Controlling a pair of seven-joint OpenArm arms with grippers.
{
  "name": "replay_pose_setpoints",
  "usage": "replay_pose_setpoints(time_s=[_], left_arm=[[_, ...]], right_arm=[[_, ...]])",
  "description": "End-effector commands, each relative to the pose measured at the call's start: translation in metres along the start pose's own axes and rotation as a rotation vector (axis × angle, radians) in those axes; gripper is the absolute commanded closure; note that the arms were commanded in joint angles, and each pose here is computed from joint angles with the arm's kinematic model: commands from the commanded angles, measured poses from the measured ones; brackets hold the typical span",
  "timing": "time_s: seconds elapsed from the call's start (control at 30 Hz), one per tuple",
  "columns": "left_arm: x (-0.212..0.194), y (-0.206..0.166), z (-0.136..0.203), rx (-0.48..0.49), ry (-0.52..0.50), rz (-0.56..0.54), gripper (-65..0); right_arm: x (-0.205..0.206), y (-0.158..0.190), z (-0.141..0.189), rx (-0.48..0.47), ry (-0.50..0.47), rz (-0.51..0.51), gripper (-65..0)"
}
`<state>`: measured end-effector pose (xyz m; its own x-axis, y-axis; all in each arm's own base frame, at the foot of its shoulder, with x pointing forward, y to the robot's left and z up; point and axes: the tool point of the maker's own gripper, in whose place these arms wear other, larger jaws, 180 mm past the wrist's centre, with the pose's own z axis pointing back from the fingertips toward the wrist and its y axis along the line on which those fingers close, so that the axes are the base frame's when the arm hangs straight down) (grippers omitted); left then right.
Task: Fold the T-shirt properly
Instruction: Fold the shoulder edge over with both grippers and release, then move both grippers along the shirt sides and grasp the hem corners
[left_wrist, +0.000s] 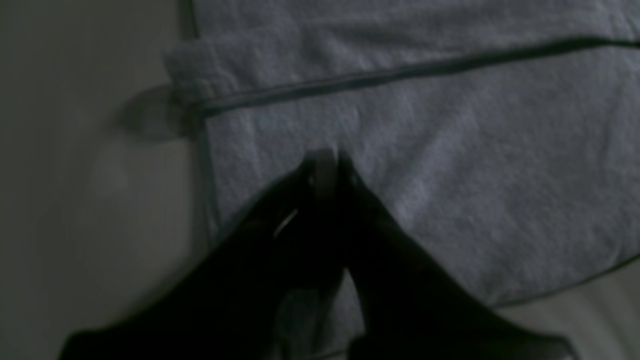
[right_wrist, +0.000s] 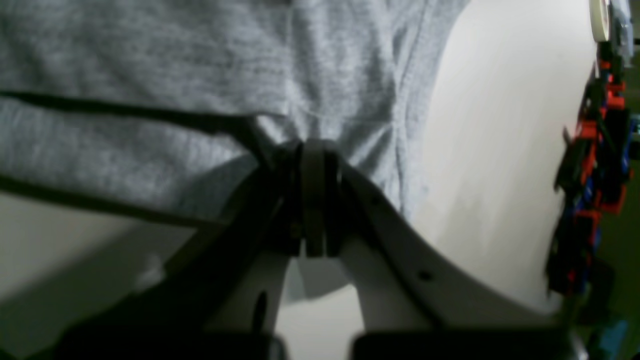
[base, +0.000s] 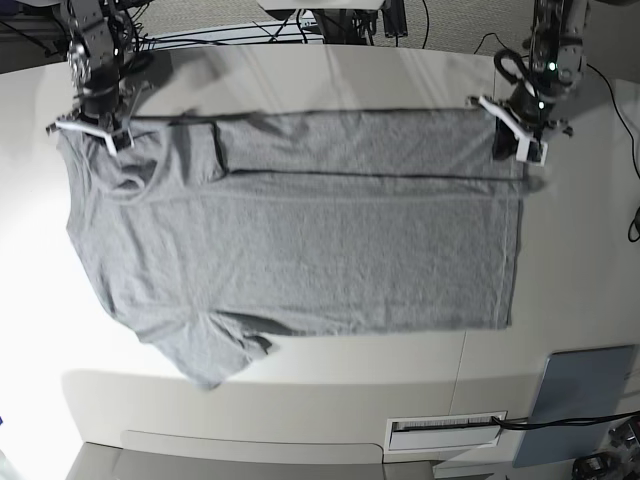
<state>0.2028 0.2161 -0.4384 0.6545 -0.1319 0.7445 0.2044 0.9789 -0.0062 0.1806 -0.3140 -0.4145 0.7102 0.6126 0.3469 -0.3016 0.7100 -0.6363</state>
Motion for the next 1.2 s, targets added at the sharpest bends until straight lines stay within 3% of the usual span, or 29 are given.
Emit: replay_pose_setpoints(time_s=[0.0,0.17,0.37,0.53,0.77,1.0,1.1,1.17], left_arm=[[-0.062,-0.003,0.016,-0.007,0.247,-0.036,0.0],[-0.086,0.005,0.042,0.019,0.303,-0.024,0.0],[-0.098,0.001,0.071,-0.058,0.31,-0.039,0.0],[-0.092,0.005,0.08,-0.051,0.297,-0.051,0.0],[-0.032,0.021,0.08,-0.005,0.152,-0.109,0.0],[0.054,0.022,0.079,-0.021,-0.052,-0.172,0.0],[0.077,0.029,0.071,-0.005,-0.101,-0.193,-10.9],[0.09,0.035,0.065,0.013,-0.117,-0.183,-19.6]], right_arm=[[-0.011,0.005,0.006,0.026,0.031,0.016,0.0],[-0.028,0.018,0.028,0.044,0.051,0.058,0.0],[-0.044,0.032,0.053,0.073,0.072,0.072,0.0],[-0.048,0.027,0.068,0.026,0.068,0.111,0.0],[-0.008,0.0,0.081,-0.098,-0.056,0.123,0.0],[0.045,-0.062,0.089,-0.275,-0.189,0.068,0.0],[0.059,-0.074,0.08,-0.27,-0.206,0.104,0.0],[0.07,-0.076,0.074,-0.237,-0.223,0.115,-10.6]])
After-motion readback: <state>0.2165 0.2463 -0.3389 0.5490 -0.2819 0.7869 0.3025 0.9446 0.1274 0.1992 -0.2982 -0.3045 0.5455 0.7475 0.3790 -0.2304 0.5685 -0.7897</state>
